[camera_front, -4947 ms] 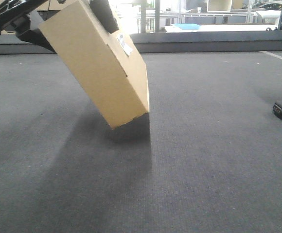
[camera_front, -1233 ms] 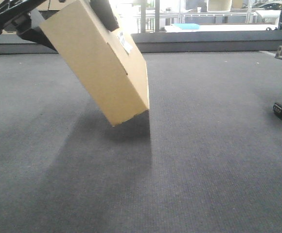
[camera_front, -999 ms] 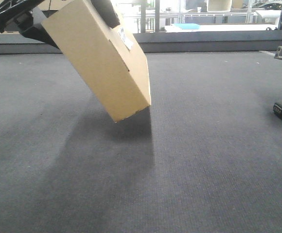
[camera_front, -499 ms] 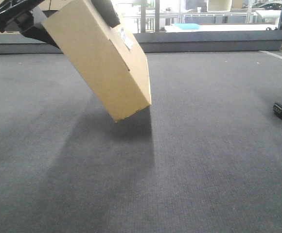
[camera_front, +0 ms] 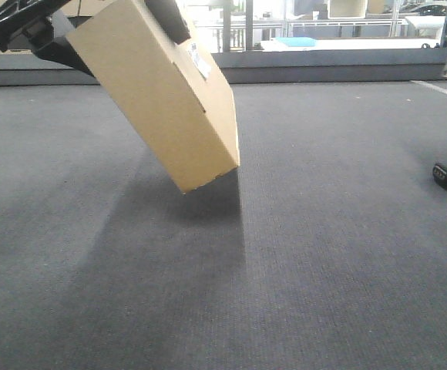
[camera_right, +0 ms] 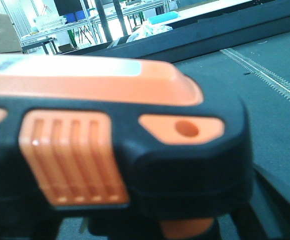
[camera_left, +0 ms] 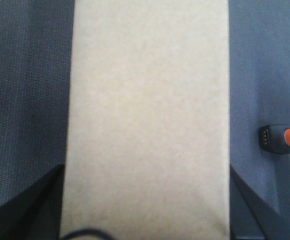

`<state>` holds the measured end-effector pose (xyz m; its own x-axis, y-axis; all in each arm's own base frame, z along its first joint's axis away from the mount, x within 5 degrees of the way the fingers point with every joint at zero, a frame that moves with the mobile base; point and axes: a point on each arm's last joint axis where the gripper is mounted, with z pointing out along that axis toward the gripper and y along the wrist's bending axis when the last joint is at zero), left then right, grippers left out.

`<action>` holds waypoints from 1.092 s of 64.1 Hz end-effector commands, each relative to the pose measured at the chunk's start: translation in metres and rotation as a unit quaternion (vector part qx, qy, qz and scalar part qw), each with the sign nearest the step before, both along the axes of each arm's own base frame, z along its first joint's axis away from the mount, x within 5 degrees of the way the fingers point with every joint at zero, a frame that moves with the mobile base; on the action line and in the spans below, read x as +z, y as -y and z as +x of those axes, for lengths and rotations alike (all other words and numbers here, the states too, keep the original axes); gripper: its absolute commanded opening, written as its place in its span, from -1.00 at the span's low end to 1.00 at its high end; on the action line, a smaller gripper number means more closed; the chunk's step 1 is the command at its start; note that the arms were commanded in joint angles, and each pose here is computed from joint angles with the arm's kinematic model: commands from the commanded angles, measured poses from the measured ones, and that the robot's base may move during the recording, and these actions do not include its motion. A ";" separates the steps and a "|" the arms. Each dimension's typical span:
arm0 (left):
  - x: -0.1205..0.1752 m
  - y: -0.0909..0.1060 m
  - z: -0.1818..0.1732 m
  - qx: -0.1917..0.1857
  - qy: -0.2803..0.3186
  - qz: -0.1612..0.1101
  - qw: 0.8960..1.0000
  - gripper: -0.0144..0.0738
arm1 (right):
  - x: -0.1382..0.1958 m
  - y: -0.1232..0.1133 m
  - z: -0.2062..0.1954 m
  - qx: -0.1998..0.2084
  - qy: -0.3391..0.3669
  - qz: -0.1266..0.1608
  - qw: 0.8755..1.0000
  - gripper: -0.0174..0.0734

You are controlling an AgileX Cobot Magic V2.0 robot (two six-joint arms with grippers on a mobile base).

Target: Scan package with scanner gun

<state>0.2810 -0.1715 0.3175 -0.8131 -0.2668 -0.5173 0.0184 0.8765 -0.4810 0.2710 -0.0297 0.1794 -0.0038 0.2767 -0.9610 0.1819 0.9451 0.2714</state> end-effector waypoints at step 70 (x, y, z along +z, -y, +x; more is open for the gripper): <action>0.005 0.002 0.000 -0.003 0.016 -0.006 1.000 -0.92 | 0.071 -0.026 0.015 0.031 0.000 -0.278 0.960 -0.99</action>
